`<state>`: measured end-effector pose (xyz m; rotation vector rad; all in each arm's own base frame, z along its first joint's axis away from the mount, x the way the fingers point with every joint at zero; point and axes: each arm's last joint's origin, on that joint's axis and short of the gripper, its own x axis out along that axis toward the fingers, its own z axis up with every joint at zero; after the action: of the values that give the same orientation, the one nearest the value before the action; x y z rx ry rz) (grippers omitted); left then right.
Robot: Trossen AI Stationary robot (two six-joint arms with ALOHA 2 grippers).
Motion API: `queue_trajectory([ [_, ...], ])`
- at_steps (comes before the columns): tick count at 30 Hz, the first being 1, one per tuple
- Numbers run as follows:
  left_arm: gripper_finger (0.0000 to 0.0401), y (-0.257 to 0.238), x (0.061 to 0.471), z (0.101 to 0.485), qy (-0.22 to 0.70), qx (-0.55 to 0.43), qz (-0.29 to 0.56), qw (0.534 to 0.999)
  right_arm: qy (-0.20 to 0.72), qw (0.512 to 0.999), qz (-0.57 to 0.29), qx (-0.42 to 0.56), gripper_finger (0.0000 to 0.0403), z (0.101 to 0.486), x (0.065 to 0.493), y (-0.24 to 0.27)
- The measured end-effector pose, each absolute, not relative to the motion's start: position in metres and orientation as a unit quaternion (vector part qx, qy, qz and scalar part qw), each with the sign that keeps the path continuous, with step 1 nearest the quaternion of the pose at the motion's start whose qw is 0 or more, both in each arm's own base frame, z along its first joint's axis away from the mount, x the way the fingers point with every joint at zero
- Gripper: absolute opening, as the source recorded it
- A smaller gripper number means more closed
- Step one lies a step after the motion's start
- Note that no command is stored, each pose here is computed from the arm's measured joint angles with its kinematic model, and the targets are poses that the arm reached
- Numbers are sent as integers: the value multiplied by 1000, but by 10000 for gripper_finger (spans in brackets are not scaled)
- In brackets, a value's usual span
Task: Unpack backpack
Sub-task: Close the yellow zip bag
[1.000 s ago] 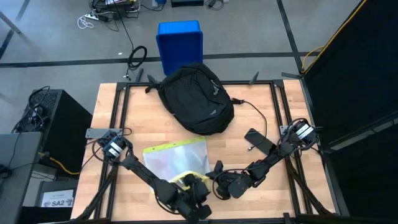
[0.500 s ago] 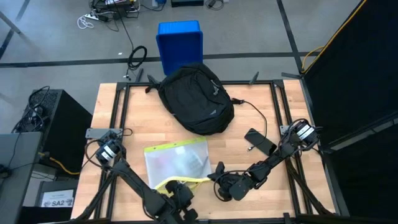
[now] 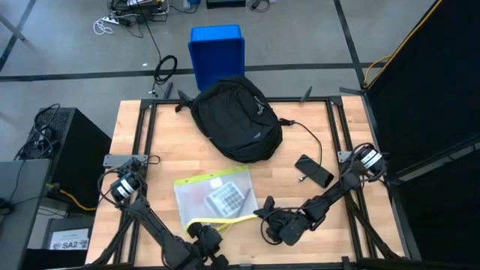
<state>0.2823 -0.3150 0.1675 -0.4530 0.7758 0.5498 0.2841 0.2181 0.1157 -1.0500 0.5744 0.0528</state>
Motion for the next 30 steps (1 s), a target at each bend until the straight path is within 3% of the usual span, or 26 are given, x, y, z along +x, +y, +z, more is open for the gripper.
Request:
queue_trajectory([
  [13, 0, -331, 268, 222, 382, -198, 263, 864, 338, 828, -2, -447, 1, 131, 272, 200],
  [18, 0, -339, 247, 240, 454, -203, 262, 827, 383, 802, -10, -458, 1, 129, 261, 189],
  [30, 0, -348, 202, 266, 437, -227, 324, 808, 400, 811, -55, -424, 0, 154, 248, 177],
])
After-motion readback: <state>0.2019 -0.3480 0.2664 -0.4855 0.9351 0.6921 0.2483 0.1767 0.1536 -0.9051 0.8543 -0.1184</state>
